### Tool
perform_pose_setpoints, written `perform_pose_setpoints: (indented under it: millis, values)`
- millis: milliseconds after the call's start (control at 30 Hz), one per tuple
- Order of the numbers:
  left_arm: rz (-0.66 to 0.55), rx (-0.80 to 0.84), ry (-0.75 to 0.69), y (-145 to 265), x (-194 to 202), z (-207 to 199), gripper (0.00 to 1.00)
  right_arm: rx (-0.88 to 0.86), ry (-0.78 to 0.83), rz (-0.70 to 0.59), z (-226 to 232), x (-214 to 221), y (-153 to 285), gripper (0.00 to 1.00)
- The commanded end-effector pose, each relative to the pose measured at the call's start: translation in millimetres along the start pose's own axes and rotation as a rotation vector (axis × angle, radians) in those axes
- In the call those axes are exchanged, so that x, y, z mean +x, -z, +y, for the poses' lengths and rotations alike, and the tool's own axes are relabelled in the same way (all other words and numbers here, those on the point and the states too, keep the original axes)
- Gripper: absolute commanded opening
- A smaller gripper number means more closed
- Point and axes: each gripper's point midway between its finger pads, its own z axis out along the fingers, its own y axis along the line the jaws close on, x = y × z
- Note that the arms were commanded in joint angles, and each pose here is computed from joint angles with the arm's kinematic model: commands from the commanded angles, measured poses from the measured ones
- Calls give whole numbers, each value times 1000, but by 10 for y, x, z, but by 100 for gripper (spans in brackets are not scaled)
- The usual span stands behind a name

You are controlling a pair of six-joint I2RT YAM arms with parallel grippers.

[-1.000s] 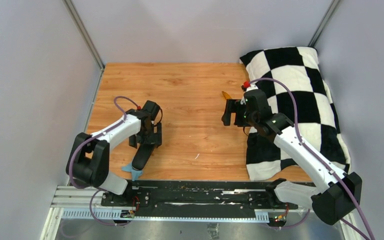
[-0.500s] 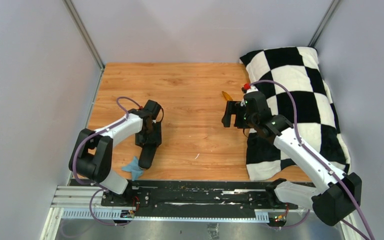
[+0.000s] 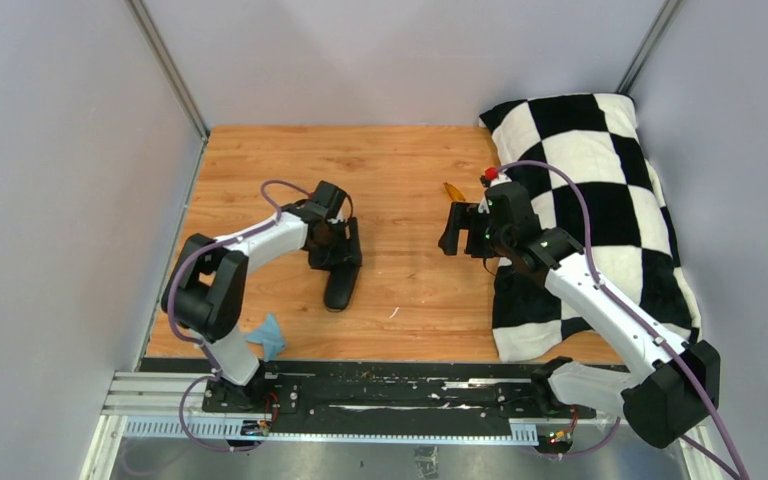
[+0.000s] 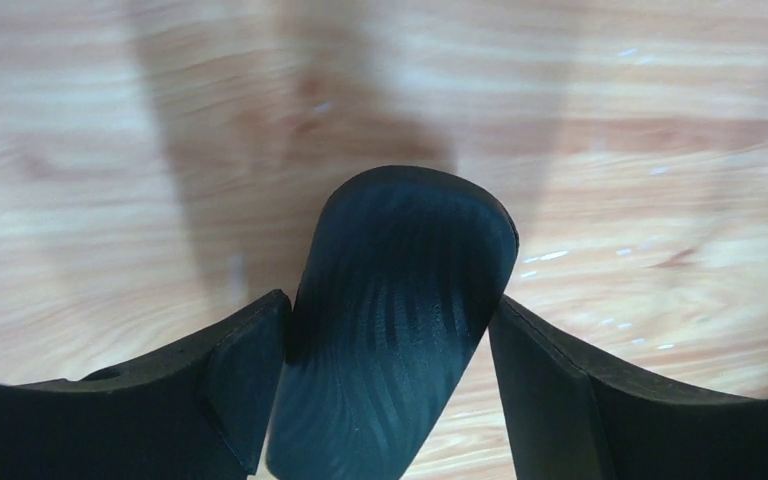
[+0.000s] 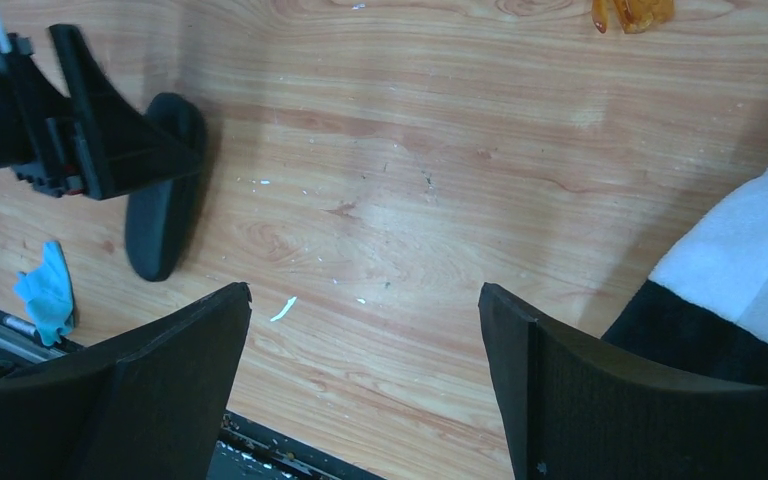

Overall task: Organize the sunglasses
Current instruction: Move the sunglasses case at the center of the board, then pick up the sunglasses case from the center of the board.

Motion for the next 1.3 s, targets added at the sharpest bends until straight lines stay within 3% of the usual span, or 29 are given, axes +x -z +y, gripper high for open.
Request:
perform_pose_setpoints:
  millis: [0,33,67,300,500,667,1267]
  values:
    - [-22,118,42,-93,-186,-514,85,-42,-42,-9,99,-71,112,90]
    - [-21,118,41,-100,-194,-536,96,-53,-48,-11,123,-75,131,90]
    - [-33,111,30,-80,-222,-545,99,-60,-54,-14,136,-81,149,90]
    - [-141,66,-145,325,-232,-523,100,-47,-51,-36,77,-45,193,90]
    - [-293,-46,-434,533,-5,-541,100,-62,-48,-23,109,-42,179,90]
    - [-152,-95,-520,391,175,-450,100,-66,-57,-8,122,-16,133,89]
    - [-26,-85,-585,-39,375,-442,87,-74,-70,19,127,68,76,89]
